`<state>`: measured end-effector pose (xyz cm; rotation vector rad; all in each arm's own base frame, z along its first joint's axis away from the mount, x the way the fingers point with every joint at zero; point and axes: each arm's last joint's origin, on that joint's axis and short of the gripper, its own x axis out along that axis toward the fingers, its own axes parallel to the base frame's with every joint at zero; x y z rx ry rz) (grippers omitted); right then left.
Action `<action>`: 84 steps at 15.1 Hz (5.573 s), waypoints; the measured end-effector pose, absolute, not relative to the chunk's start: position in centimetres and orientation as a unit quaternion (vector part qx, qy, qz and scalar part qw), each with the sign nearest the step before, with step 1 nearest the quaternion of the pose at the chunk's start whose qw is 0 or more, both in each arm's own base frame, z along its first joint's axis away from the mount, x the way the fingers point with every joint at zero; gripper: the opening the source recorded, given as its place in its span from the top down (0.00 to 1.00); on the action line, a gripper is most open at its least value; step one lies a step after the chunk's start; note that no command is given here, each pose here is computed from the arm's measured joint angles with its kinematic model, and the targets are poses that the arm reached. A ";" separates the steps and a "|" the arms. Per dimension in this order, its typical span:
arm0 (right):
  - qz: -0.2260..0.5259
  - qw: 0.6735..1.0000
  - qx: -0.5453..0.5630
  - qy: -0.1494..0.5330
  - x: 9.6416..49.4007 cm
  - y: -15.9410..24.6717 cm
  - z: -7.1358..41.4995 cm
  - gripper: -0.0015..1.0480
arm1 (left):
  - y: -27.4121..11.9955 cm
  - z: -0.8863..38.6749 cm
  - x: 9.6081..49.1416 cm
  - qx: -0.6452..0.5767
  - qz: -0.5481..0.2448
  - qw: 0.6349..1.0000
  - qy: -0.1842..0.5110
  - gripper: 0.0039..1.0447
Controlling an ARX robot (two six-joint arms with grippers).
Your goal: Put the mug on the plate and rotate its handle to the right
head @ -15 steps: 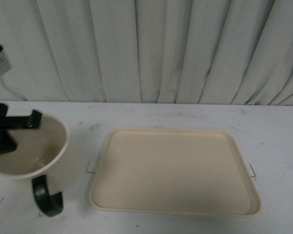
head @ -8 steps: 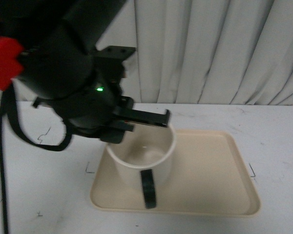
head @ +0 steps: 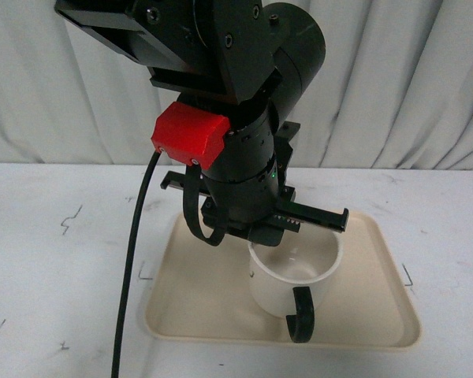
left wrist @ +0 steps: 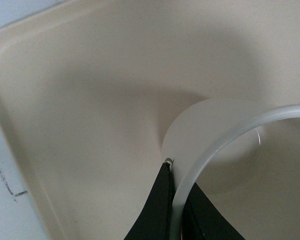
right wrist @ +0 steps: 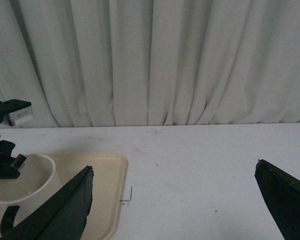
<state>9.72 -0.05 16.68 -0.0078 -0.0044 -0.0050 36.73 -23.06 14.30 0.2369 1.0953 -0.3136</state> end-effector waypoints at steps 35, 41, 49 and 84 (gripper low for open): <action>-0.002 1.000 -0.004 -0.002 9.7 0.0 16.7 0.06 | 0.0 17.1 13.5 -0.007 -0.002 1.000 -0.013 0.99; -0.002 1.000 -0.004 -0.002 9.7 0.0 16.7 0.06 | 0.0 16.9 12.1 -0.007 -0.001 1.000 -0.001 0.99; -0.002 1.000 -0.004 -0.002 9.7 0.0 16.7 0.06 | 0.0 16.9 10.9 -0.007 -0.001 1.000 -0.004 0.99; 0.079 0.818 0.084 0.564 36.9 13.7 12.6 0.44 | 0.0 16.6 9.8 -0.007 0.000 1.000 0.001 0.06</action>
